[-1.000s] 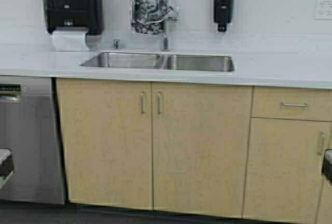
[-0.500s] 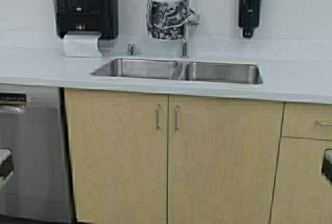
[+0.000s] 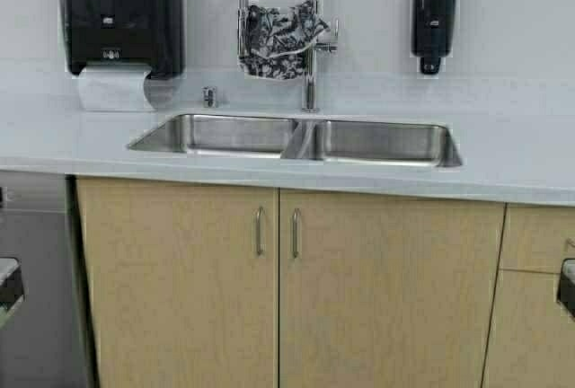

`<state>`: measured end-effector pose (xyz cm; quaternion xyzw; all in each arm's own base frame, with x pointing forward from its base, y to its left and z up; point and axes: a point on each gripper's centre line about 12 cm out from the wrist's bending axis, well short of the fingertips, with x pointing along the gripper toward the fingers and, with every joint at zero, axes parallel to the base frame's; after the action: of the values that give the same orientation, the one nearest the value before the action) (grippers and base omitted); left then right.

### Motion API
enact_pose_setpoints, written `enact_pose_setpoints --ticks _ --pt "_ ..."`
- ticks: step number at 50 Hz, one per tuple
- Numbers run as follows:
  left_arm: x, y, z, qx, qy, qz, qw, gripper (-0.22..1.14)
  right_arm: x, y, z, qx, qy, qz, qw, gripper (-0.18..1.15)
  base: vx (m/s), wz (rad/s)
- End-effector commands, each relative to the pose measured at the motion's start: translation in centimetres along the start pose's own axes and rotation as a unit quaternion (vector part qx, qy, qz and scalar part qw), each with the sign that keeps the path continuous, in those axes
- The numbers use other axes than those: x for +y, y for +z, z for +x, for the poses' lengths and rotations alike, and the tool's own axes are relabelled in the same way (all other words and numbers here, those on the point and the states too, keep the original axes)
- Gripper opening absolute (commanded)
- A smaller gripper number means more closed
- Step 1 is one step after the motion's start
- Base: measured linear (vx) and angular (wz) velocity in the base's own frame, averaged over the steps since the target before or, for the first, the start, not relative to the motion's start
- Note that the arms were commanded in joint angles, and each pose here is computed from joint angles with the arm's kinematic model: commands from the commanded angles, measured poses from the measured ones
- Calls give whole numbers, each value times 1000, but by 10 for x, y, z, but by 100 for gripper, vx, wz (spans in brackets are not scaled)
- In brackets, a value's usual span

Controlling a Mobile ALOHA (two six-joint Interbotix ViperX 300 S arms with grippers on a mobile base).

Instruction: Get the cloth and wipe up the spill under the wine glass

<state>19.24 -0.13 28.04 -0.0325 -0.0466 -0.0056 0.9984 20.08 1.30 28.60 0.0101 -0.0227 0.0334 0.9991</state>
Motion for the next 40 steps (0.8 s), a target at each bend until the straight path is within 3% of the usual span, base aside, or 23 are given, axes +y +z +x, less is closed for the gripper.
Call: enact_pose_setpoints --ticks 1,18,29,40 --pt "-1 4 3 -5 -2 2 1000 3 1 14 0 -21 1 2 1000 6 33 2" --pt "0 1 1 -2 -1 0 1000 3 2 17 0 -24 6 13 1000 6 33 5" --pt "0 -4 -4 10 0 2 1000 3 21 19 3 -20 54 -7 998 6 32 7" --pt "0 -1 -15 -2 -1 5 1000 3 51 14 21 9 117 -20 993 6 30 1"
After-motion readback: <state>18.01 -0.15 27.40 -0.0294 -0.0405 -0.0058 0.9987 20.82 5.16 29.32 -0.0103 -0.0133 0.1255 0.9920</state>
